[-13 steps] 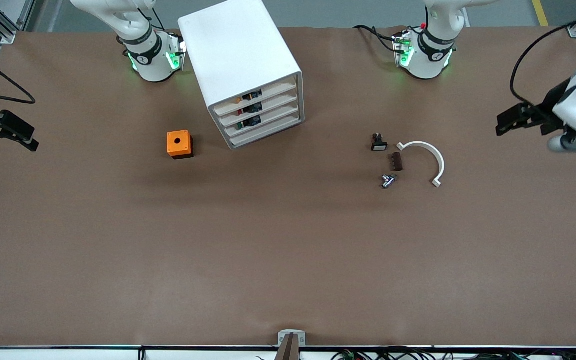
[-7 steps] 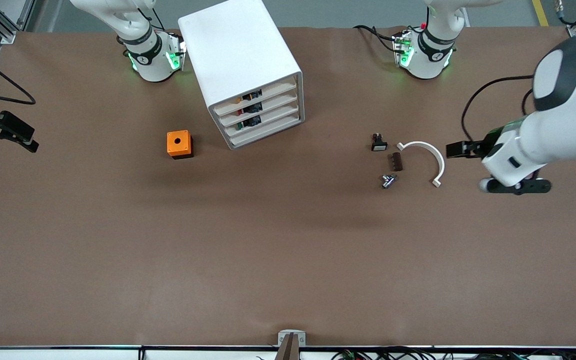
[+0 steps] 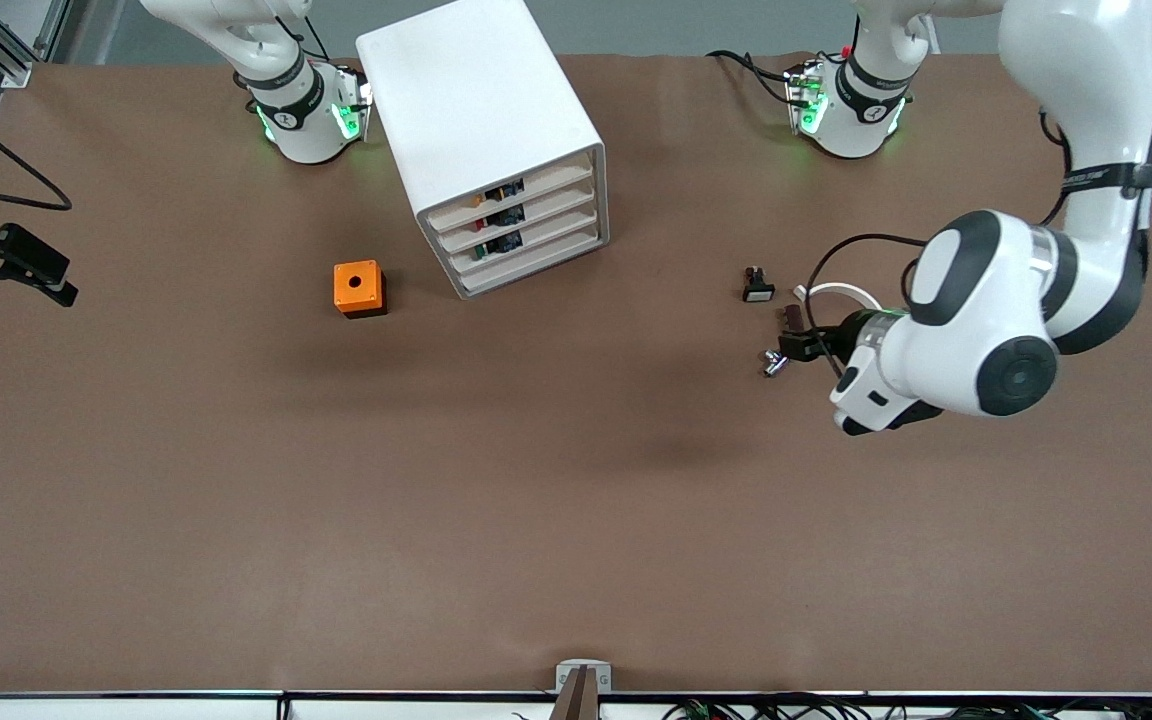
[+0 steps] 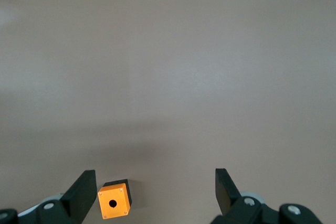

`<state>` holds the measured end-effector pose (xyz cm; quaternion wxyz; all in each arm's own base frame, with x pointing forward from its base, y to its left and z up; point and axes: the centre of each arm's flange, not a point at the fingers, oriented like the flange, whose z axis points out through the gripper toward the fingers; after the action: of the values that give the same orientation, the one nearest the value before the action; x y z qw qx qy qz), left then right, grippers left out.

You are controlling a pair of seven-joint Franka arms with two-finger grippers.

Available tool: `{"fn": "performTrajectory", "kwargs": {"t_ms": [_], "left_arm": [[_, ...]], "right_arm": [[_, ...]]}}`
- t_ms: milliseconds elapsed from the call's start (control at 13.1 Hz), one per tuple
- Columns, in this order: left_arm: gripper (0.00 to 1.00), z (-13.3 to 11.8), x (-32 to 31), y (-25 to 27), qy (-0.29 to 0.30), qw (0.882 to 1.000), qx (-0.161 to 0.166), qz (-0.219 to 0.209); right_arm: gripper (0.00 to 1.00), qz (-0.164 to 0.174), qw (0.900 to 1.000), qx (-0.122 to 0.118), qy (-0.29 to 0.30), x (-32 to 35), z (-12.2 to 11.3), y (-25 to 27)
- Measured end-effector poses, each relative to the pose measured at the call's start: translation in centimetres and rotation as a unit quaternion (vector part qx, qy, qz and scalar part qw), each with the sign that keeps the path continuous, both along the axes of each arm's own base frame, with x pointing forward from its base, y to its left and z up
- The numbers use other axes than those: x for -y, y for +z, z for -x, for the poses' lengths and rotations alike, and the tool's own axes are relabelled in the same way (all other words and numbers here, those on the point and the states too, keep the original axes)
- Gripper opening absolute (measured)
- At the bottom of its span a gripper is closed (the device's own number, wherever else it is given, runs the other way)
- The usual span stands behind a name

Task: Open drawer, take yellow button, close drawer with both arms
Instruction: 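Reach the left gripper to the cabinet's middle drawer handle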

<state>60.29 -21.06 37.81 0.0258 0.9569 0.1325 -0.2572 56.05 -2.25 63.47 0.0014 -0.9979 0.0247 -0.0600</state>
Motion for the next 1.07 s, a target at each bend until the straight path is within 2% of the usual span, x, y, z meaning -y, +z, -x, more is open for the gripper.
{"fn": "performTrajectory", "kwargs": {"t_ms": [306,536,689,919,1072], "left_arm": [[1.0,0.4,5.4,-4.6,0.122,0.99,-0.063,-0.021],[1.0,1.0,9.3,-7.8,0.212,0.971,-0.095,-0.061],[1.0,0.9,10.7,-8.5,0.282,0.948,-0.114,-0.089],[1.0,1.2,12.2,-8.4,0.368,0.908,-0.156,-0.124],[1.0,2.0,13.9,-8.2,0.423,0.872,-0.19,-0.155]], "right_arm": [[1.0,-0.001,1.0,-0.004,0.0,-0.1,0.1,-0.2],[1.0,-0.001,1.0,-0.006,0.0,-0.1,0.1,-0.3],[1.0,-0.001,1.0,-0.007,0.0,0.0,0.1,-0.3],[1.0,-0.001,1.0,-0.007,-0.005,0.5,0.1,-0.4],[1.0,-0.005,1.0,-0.006,-0.017,1.9,0.2,-0.4]]}}
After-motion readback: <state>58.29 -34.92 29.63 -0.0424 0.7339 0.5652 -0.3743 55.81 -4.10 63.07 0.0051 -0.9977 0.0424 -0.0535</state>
